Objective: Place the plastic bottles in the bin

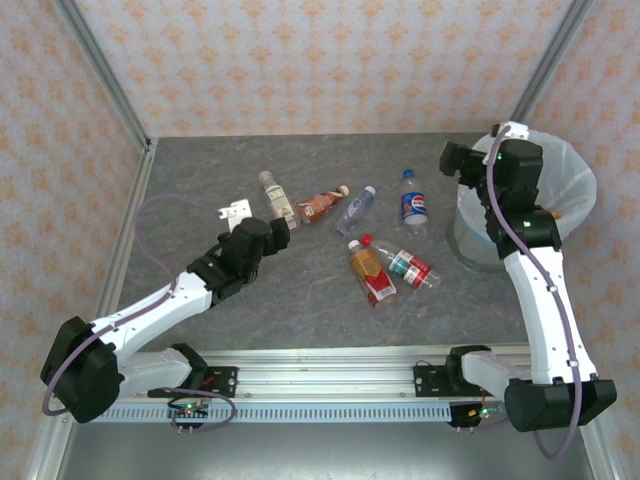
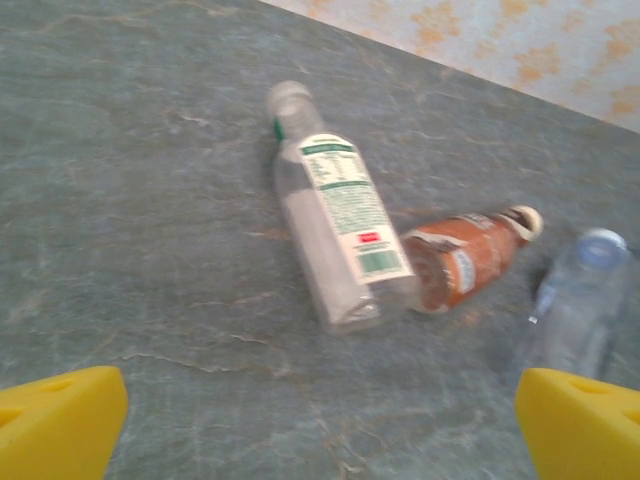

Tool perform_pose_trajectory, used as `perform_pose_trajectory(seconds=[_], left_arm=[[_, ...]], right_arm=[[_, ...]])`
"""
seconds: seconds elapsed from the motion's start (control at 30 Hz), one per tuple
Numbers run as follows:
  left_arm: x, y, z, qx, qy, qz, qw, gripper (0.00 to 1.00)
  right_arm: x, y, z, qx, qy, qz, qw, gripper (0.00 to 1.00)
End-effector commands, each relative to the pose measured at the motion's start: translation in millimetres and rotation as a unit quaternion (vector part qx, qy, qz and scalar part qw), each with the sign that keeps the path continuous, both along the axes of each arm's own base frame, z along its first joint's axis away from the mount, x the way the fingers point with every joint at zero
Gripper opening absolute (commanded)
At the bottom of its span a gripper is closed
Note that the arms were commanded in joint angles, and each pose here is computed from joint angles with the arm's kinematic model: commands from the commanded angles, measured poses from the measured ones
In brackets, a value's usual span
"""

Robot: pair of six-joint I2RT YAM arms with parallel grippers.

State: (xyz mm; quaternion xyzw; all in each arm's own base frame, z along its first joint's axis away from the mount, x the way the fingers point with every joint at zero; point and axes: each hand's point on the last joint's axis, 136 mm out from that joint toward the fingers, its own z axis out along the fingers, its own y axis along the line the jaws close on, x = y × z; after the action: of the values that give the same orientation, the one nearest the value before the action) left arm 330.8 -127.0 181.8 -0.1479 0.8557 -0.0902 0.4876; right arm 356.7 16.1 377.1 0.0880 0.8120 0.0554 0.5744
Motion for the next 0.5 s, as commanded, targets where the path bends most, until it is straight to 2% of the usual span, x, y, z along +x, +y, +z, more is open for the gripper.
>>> perform_pose_trajectory(seconds=[0.0, 0.17, 0.3, 0.47], left_arm=[[-8, -14, 23, 0.003, 0.022, -0.065, 0.998, 1.00], [-15, -33, 38, 0.001, 0.037, -0.134, 0.990, 1.00], [-18, -55, 55, -0.009, 0.046, -0.194, 0.980, 1.00], [-12, -64, 69, 0.022, 0.063, -0.223, 0.973, 1.00]], right_arm=[[-7, 38, -14, -0.016, 0.042, 0.079, 0.996, 0.99], [-13, 89, -60, -0.080, 0.119, 0.177, 0.974, 0.99], [-21, 110, -113, -0.142, 0.207, 0.243, 0.937, 0.99], [-19, 114, -160, -0.163, 0.277, 0.255, 0.912, 0.99]])
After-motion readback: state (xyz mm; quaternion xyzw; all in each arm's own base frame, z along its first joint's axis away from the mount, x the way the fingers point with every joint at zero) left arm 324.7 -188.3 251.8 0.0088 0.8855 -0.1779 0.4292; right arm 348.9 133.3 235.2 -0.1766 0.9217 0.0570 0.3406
